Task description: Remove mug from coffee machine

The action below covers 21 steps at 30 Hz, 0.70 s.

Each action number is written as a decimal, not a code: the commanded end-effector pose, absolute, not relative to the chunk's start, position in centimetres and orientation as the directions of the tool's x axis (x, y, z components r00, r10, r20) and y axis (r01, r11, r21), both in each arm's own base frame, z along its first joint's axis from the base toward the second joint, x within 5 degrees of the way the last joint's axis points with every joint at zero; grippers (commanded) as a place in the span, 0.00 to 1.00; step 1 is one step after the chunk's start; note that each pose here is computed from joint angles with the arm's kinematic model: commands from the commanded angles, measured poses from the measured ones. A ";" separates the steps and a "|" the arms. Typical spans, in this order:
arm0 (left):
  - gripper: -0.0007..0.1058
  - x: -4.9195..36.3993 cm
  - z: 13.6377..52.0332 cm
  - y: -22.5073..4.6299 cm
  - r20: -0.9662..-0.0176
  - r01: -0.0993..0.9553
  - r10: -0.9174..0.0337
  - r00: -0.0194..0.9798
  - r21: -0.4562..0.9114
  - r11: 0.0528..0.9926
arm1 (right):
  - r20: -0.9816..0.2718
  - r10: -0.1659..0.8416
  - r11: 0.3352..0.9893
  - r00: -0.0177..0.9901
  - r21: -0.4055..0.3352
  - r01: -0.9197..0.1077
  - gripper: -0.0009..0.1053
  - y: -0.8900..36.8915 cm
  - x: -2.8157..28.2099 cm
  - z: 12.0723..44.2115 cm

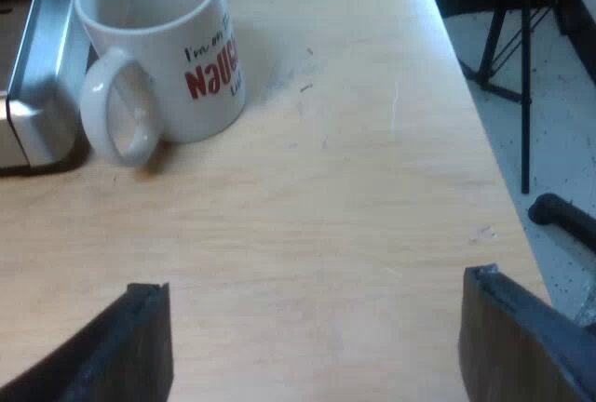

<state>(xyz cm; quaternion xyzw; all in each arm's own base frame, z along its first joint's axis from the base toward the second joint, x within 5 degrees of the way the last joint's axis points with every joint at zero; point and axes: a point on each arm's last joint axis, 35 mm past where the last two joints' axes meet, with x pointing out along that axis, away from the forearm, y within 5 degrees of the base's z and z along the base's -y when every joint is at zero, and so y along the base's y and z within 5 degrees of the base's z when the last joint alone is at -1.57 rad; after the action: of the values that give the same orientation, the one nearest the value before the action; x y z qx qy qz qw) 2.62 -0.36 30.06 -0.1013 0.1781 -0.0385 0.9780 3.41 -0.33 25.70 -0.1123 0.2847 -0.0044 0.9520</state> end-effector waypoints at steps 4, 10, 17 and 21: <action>0.75 3.6 28.7 -0.4 -0.379 0.025 -0.104 0.920 -0.208 0.978 | -0.563 -0.063 0.974 0.824 -0.215 -0.073 0.63 -0.4 3.8 24.8; 0.75 4.1 28.3 -0.5 -0.357 0.054 -0.130 0.925 -0.215 0.975 | -0.563 -0.063 0.974 0.824 -0.215 -0.073 0.63 -0.4 3.8 24.8; 0.75 4.1 28.3 -0.5 -0.357 0.054 -0.130 0.925 -0.215 0.975 | -0.563 -0.066 0.974 0.824 -0.217 -0.070 0.63 -0.4 3.8 24.8; 0.75 4.1 28.3 -0.5 -0.357 0.054 -0.130 0.925 -0.215 0.975 | -0.563 -0.066 0.974 0.824 -0.217 -0.070 0.63 -0.4 3.8 24.8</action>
<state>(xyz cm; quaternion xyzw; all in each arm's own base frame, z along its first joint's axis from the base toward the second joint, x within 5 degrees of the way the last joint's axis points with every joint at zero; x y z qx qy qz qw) 3.87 -0.46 28.13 -0.1014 0.1910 -0.0422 0.9754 3.72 -0.38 24.61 -0.1098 0.3007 -0.0017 0.9474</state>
